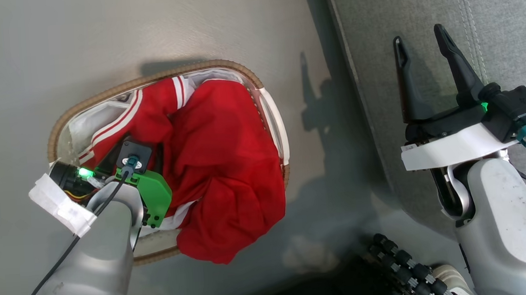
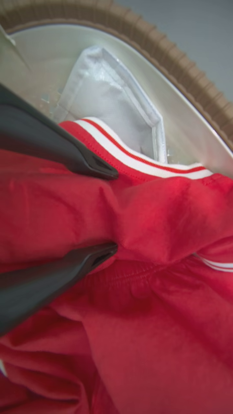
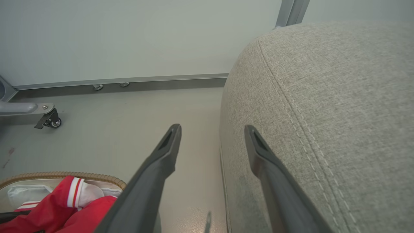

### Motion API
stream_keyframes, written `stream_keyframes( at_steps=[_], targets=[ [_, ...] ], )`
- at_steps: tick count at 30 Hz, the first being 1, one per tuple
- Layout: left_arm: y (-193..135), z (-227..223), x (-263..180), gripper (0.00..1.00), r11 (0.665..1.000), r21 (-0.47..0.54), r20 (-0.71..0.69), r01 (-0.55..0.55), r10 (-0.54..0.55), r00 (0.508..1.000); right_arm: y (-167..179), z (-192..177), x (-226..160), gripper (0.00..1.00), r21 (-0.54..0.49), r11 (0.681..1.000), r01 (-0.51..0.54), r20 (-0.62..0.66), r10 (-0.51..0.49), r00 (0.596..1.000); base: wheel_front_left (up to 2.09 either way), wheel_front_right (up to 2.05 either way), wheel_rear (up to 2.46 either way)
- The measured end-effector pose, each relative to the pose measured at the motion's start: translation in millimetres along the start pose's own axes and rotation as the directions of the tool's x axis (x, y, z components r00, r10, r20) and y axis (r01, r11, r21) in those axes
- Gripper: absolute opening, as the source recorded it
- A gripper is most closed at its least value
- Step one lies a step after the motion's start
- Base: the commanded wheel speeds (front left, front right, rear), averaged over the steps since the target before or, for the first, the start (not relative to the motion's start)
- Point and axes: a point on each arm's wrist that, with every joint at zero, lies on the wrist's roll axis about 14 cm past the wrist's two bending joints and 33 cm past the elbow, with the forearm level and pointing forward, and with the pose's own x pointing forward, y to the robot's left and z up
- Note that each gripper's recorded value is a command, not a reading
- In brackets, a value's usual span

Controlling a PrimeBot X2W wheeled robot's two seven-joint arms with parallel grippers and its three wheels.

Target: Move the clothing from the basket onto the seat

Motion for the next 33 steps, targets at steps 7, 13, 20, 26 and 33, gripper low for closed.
stream_keyframes(
  at_steps=[7, 13, 20, 26, 33],
  targets=[
    [-7, 2, 6, 0.00, 1.000, -0.030, -0.011, 0.010, -0.011, 1.000, -5, 0, -4, 1.00, -0.004, 1.000, 0.013, -0.007, -0.013, 1.000, 0.00, 0.00, 0.00],
    [-11, 13, -4, 0.00, 0.998, -0.056, 0.011, 0.004, -0.003, 1.000, -3, 10, -8, 1.00, -0.002, 1.000, 0.011, 0.009, -0.011, 1.000, 0.00, 0.00, 0.00],
    [-15, 37, -25, 0.00, 0.997, -0.081, 0.090, -0.012, 0.020, 0.996, -1, 24, -19, 1.00, -0.018, 1.000, 0.008, 0.032, -0.008, 0.999, 0.00, 0.00, 0.00],
    [-25, 71, -56, 0.00, 0.998, -0.061, 0.207, -0.004, 0.017, 0.978, 3, 39, -37, 1.00, -0.037, 0.999, 0.006, 0.049, -0.004, 0.999, 0.00, 0.00, 0.00],
    [-34, 131, -102, 0.00, 1.000, -0.012, 0.387, -0.026, 0.029, 0.921, 4, 52, -68, 1.00, -0.044, 0.999, 0.014, 0.064, -0.011, 0.998, 0.00, 0.00, 0.00]
  ],
)
